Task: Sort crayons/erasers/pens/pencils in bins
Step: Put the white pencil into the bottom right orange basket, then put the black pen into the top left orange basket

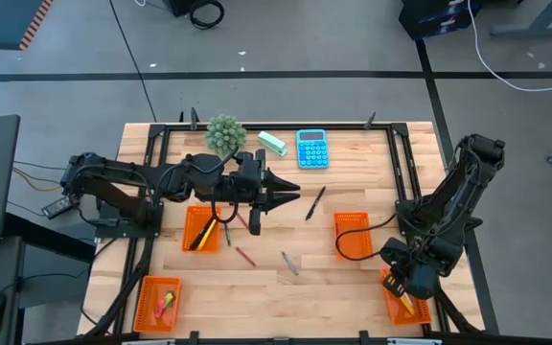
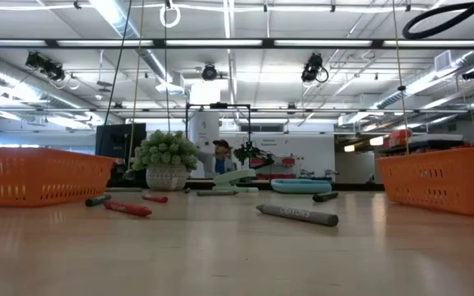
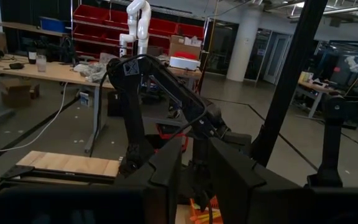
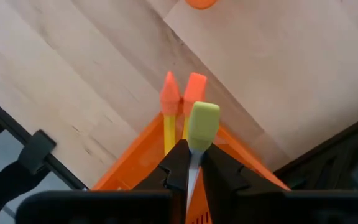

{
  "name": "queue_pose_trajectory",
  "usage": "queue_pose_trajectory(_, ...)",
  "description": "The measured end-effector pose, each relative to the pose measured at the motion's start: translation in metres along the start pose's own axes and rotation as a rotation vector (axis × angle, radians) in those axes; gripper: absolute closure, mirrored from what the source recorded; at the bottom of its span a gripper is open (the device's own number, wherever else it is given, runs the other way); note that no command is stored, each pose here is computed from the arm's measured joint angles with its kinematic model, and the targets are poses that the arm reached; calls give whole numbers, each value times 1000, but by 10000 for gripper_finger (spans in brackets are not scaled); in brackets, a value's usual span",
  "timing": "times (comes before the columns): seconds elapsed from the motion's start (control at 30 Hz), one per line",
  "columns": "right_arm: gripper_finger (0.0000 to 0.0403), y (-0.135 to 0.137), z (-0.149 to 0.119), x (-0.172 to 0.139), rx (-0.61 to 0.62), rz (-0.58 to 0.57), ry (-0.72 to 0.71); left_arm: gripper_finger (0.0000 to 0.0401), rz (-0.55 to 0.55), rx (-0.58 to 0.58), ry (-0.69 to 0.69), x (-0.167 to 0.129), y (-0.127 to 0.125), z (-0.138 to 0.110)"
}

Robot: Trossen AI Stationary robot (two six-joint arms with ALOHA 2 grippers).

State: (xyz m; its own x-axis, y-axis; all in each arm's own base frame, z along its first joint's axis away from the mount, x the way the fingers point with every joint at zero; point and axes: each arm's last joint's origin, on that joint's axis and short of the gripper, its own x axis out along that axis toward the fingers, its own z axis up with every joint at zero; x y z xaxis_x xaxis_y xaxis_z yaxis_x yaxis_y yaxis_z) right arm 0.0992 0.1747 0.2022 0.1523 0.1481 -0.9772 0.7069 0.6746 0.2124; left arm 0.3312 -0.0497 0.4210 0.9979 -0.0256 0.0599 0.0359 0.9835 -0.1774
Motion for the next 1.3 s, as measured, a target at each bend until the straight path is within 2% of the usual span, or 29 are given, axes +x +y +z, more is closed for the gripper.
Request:
queue_pose_trajectory(0.33, 323, 0, 1, 0, 9, 6, -21, 318, 0, 0, 0, 0, 0, 0)
queue_pose_trajectory(0.63, 324, 1, 1, 0, 38, 19, -40, 309, 0, 0, 1, 0, 0, 0)
queue_pose_trajectory(0.9, 324, 1, 1, 0, 13, 20, -40, 320, 0, 0, 1, 0, 0, 0)
queue_pose_trajectory(1.3, 324, 1, 2, 0, -6, 30, -79, 311, 0, 0, 1, 0, 0, 0)
